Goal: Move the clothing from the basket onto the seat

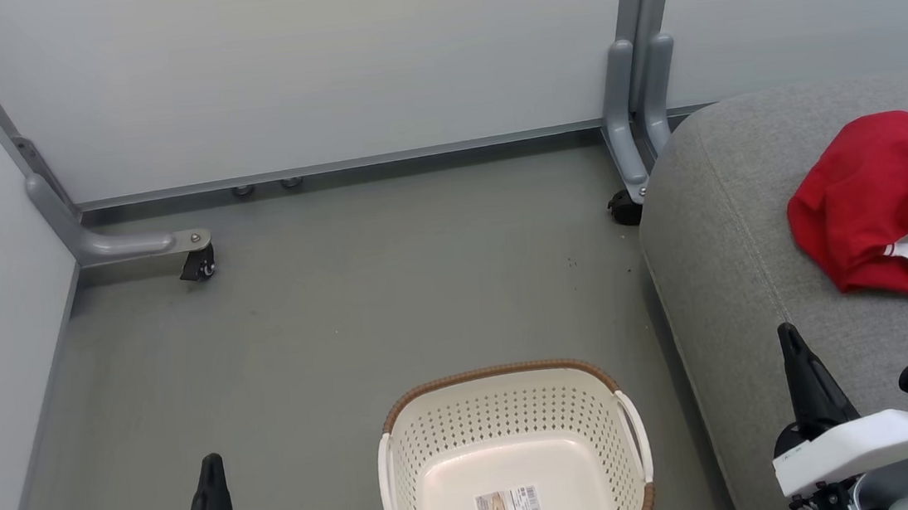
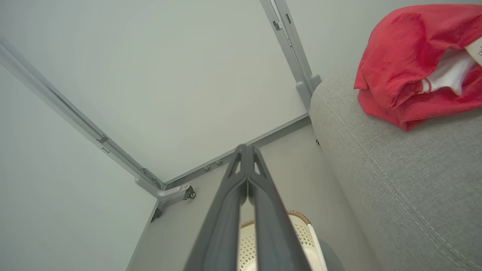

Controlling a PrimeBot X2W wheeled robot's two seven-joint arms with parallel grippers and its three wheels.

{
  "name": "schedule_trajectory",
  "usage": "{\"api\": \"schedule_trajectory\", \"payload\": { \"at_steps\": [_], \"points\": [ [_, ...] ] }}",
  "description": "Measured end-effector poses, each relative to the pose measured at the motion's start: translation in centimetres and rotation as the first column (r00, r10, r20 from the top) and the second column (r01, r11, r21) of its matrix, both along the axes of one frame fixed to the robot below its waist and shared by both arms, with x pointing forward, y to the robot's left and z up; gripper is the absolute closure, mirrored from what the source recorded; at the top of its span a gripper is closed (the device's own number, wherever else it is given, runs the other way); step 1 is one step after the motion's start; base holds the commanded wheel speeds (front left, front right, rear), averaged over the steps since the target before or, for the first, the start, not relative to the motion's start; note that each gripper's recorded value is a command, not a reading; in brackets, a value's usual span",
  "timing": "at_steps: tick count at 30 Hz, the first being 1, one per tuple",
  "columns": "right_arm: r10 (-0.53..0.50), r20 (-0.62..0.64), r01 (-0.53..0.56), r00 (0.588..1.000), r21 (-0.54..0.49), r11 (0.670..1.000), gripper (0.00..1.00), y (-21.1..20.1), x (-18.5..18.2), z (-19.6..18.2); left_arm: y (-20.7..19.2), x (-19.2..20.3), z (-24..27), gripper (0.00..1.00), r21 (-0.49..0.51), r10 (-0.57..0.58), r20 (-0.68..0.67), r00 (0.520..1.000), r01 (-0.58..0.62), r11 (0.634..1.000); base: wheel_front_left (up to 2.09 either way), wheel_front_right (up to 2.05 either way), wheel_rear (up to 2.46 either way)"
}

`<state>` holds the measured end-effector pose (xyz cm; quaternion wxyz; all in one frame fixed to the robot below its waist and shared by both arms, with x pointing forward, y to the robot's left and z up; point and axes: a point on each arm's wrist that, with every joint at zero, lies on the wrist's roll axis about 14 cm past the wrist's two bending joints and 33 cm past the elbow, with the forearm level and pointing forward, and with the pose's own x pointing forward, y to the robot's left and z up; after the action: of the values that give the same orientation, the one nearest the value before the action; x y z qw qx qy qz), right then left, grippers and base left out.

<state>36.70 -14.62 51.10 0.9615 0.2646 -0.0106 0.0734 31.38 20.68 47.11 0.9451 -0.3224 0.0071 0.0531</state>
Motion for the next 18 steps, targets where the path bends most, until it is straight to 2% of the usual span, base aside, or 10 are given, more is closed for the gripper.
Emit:
{"api": "schedule_trajectory", "payload": {
  "at_steps": [8, 18],
  "points": [
    [-0.017, -0.033, 0.02, 0.999, 0.115, 0.993, 1.0, -0.6, 0.4, -0.1, 0.2, 0.7, 0.3, 1.0, -0.105, 0.008, 0.005, 1.0, -0.008, 0.994, 0.0, 0.0, 0.0],
    [-0.032, -0.07, 0.048, 0.997, 0.245, 0.968, 1.0, -1.4, 0.7, -0.4, 0.5, 1.5, 0.6, 1.0, -0.221, 0.018, 0.009, 1.0, -0.016, 0.975, 0.0, 0.0, 0.0]
  ]
}}
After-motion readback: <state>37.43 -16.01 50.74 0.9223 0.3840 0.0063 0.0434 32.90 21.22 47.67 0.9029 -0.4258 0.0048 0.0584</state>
